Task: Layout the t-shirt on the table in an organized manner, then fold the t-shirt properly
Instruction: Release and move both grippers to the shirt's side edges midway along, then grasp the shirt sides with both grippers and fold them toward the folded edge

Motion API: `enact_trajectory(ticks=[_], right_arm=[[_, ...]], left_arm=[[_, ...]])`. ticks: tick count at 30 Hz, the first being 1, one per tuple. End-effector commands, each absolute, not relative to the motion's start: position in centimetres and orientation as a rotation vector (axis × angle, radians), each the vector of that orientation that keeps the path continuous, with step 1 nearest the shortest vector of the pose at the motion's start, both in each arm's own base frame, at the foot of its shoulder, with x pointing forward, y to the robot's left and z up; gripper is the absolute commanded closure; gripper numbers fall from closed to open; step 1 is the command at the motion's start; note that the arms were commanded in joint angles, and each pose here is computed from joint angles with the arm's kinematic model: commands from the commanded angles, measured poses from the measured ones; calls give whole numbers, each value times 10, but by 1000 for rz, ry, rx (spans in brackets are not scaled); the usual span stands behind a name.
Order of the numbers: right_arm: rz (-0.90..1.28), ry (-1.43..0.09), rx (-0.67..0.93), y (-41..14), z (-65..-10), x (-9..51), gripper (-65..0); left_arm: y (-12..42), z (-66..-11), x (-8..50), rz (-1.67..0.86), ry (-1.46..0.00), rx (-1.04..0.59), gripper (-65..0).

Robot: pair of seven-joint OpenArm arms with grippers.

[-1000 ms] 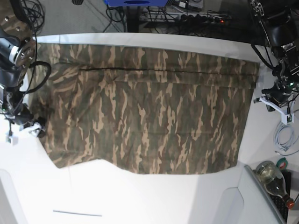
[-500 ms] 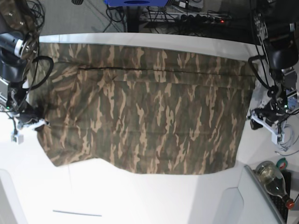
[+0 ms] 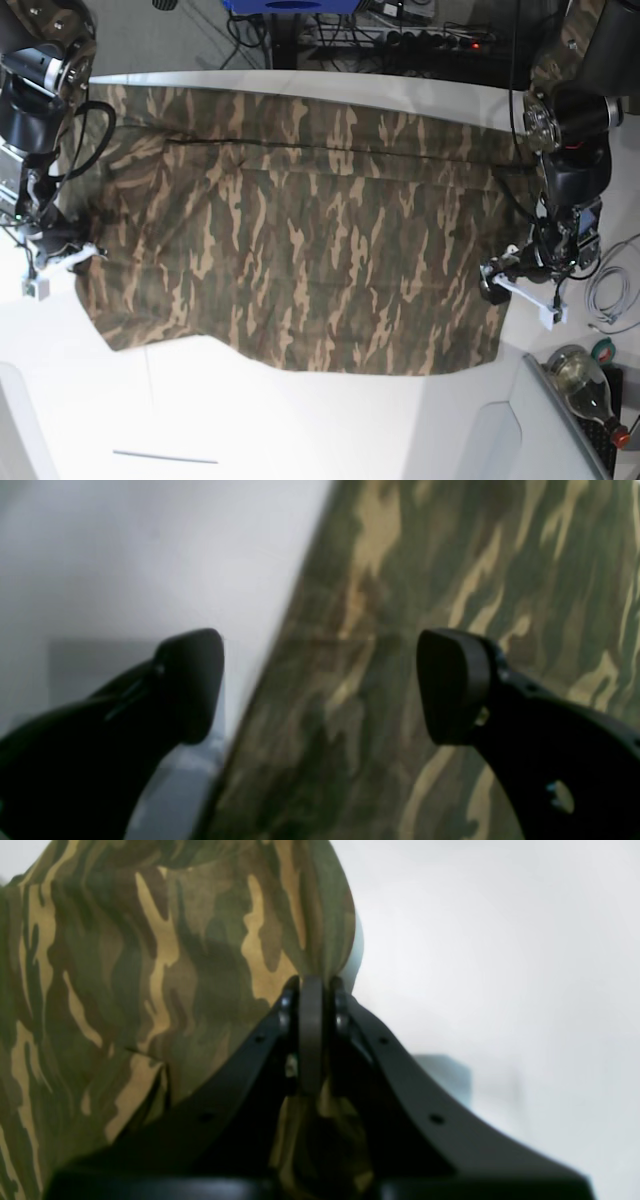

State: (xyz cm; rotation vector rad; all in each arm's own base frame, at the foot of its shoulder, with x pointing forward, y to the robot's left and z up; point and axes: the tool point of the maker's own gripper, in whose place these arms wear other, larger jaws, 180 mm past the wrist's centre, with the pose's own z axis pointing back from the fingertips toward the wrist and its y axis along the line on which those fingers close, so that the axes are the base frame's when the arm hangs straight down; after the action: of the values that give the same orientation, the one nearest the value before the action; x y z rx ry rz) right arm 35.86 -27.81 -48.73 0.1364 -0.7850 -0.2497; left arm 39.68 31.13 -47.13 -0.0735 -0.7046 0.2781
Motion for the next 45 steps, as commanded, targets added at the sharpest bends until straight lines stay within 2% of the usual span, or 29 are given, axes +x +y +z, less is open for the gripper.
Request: enact_trajectory(ticks=[1,5,7,8,10,12,13,19,25,30,45], right_arm=[[-241,-856,130,-287,-467,377,-8],[-241,-856,130,-287,-467,377,-8],[-240,-857,128,-288,-467,376,-8],[-241,-851,126,-289,-469,373,-8],[-239,-855,124,-290,-467,374,-8],[-229,-871,111,-292,-462,374,-8],[-223,-878,104,-293,-460,372,-8],[-161,-963,47,-292,-434,363,-8],[-98,-918,-5,-295,-421,344,-8],[-12,-878,9,-274,-413,325,-8],[-8,-631,3,-250,-446,249,-14]], left_arm=[[318,-458,408,282,-737,-69,-578],[318,-476,395,313,-757,-64,-574],[316,-487,386,330,-738,-71,-525],[316,-489,384,333,-737,-70,-454],[317,-488,385,332,-754,-67,-258],[318,-488,385,333,-764,-64,-16],[318,-488,385,334,-765,-64,0],[329,-456,394,264,-884,-15,0],[330,-419,376,132,-916,56,0],[319,-395,353,29,-977,100,0],[317,-428,295,-7,-866,113,0]])
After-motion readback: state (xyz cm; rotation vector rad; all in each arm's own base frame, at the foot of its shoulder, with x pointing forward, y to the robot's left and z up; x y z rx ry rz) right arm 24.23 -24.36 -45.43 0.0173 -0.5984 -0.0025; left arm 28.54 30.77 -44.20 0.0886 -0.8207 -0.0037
